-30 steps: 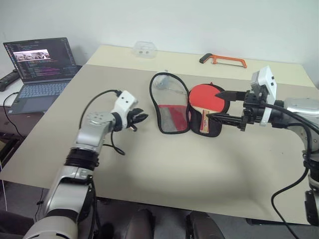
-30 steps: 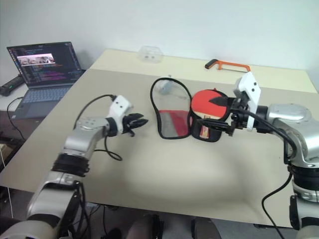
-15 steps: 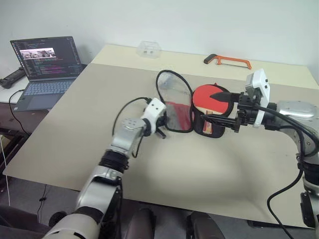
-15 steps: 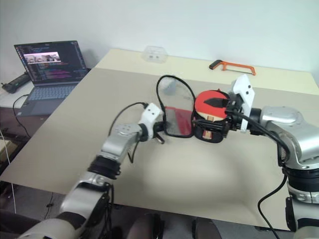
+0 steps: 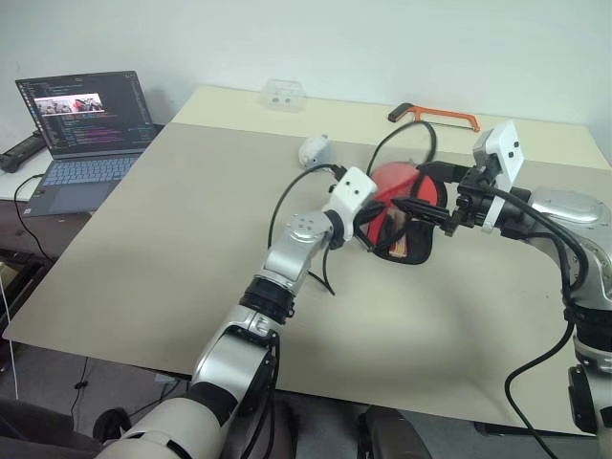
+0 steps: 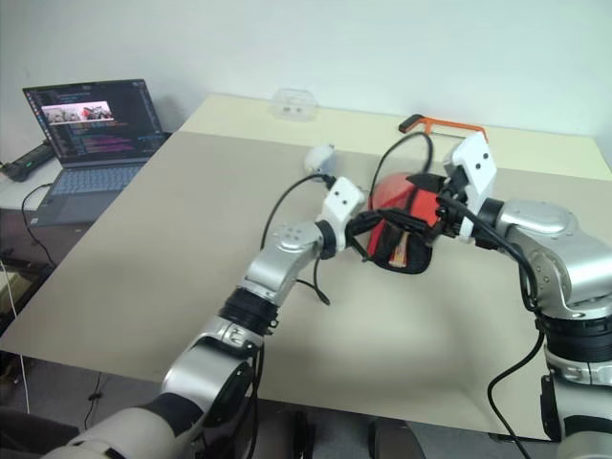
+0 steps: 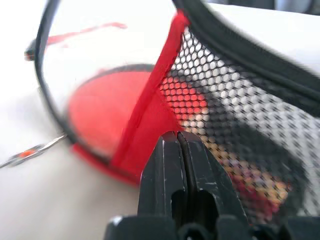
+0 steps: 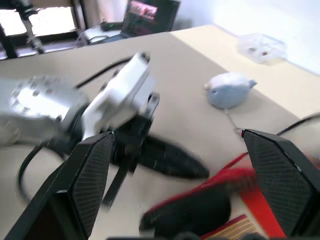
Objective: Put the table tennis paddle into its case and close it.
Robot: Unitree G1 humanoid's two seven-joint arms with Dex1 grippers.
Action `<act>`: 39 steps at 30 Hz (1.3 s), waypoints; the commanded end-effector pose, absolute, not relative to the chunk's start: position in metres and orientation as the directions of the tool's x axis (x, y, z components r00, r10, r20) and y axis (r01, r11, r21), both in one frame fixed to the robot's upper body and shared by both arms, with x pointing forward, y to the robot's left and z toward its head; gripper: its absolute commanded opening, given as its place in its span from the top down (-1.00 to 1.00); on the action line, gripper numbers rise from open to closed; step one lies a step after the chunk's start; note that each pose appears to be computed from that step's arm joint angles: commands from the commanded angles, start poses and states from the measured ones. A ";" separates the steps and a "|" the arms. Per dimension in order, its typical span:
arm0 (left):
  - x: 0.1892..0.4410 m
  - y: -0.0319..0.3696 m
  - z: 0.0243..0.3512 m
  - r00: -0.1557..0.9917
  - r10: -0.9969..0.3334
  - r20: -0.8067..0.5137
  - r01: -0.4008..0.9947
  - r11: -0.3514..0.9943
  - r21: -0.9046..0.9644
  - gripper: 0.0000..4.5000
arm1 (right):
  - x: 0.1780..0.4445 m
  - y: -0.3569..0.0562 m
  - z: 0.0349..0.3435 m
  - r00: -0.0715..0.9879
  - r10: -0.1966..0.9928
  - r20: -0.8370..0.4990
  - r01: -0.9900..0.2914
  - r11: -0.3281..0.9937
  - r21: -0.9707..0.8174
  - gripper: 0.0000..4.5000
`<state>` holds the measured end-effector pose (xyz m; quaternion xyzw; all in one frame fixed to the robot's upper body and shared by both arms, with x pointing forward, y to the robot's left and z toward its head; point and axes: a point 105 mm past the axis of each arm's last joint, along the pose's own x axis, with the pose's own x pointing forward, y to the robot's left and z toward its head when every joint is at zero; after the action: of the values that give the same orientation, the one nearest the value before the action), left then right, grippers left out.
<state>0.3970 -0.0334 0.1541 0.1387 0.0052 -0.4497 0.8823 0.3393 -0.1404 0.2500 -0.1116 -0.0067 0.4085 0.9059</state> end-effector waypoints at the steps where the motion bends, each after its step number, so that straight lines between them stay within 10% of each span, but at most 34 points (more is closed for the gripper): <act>1: 0.393 -0.053 0.148 0.589 -0.789 -0.174 0.797 0.533 0.284 0.96 | 0.351 -0.156 0.278 0.754 0.657 0.026 -0.634 0.737 -0.236 -1.00; 14: 0.392 -0.044 0.180 0.549 -0.830 -0.097 0.814 0.505 0.286 0.96 | 0.379 -0.202 0.245 0.890 0.432 -0.144 -0.380 0.879 0.289 -1.00; 21: 0.331 0.047 0.237 0.287 -0.958 -0.011 0.937 0.278 0.213 0.96 | 0.356 -0.213 0.172 0.835 0.445 -0.324 -0.138 0.739 0.660 -1.00; 34: 0.284 0.156 0.214 0.269 -0.939 -0.214 0.962 0.271 0.021 0.96 | 0.334 -0.225 0.126 0.829 0.424 -0.364 0.002 0.649 0.761 -1.00; 39: 0.287 0.154 0.210 0.299 -0.931 -0.211 0.949 0.313 -0.033 0.41 | 0.339 -0.208 0.125 0.818 0.470 -0.331 -0.017 0.595 0.804 -1.00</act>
<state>0.2911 0.1562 0.1995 0.0398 0.1124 -0.5810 0.8051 0.3373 -0.2112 0.1162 0.4231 0.2777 0.1275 0.8530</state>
